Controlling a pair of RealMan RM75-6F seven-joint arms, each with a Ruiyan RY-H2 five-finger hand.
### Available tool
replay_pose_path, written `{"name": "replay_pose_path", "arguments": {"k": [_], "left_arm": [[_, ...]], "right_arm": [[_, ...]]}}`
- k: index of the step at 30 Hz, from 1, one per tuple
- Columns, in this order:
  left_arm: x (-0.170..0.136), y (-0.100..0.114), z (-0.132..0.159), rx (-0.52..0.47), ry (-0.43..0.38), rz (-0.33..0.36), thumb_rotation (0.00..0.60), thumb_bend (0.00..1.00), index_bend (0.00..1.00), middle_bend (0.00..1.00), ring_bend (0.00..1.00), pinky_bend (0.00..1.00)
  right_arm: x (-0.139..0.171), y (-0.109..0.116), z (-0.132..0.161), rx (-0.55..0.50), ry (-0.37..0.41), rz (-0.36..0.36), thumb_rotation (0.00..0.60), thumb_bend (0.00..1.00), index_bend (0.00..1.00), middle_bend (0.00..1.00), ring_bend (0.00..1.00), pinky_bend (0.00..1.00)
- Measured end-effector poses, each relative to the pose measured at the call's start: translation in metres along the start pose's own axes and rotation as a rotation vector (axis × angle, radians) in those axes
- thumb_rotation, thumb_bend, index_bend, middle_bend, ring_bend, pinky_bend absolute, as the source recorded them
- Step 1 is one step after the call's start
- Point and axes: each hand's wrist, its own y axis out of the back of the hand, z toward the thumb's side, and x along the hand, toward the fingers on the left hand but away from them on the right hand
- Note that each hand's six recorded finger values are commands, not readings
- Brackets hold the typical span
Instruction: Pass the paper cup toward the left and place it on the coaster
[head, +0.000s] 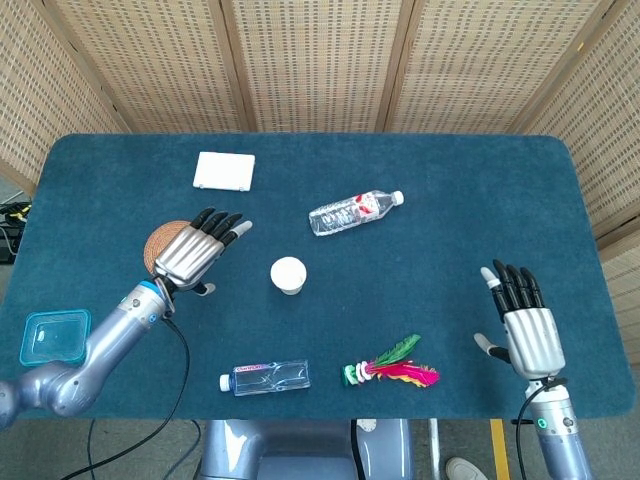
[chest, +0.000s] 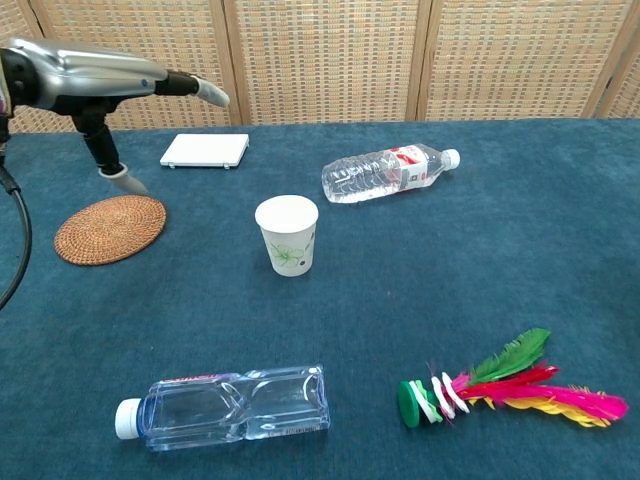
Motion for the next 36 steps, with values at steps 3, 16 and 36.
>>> {"name": "replay_pose_path", "arguments": {"k": [3,16,36], "left_arm": [[0.013,0.002,0.010,0.009,-0.007,-0.023,0.600,0.17,0.00,0.00,0.00,0.00],[0.056,-0.010,0.060,0.071,-0.025,-0.148,0.600,0.17,0.00,0.00,0.00,0.00],[0.091,-0.027,0.104,0.139,-0.016,-0.215,0.600,0.18,0.02,0.00,0.00,0.00]], "right_arm": [[0.000,0.002,-0.004,-0.021,-0.009,-0.004,0.600,0.08,0.00,0.00,0.00,0.00],[-0.001,0.014,-0.022,-0.100,-0.037,-0.033,0.600,0.08,0.00,0.00,0.00,0.00],[-0.001,0.021,-0.042,-0.162,-0.074,-0.046,0.600,0.08,0.00,0.00,0.00,0.00]]}}
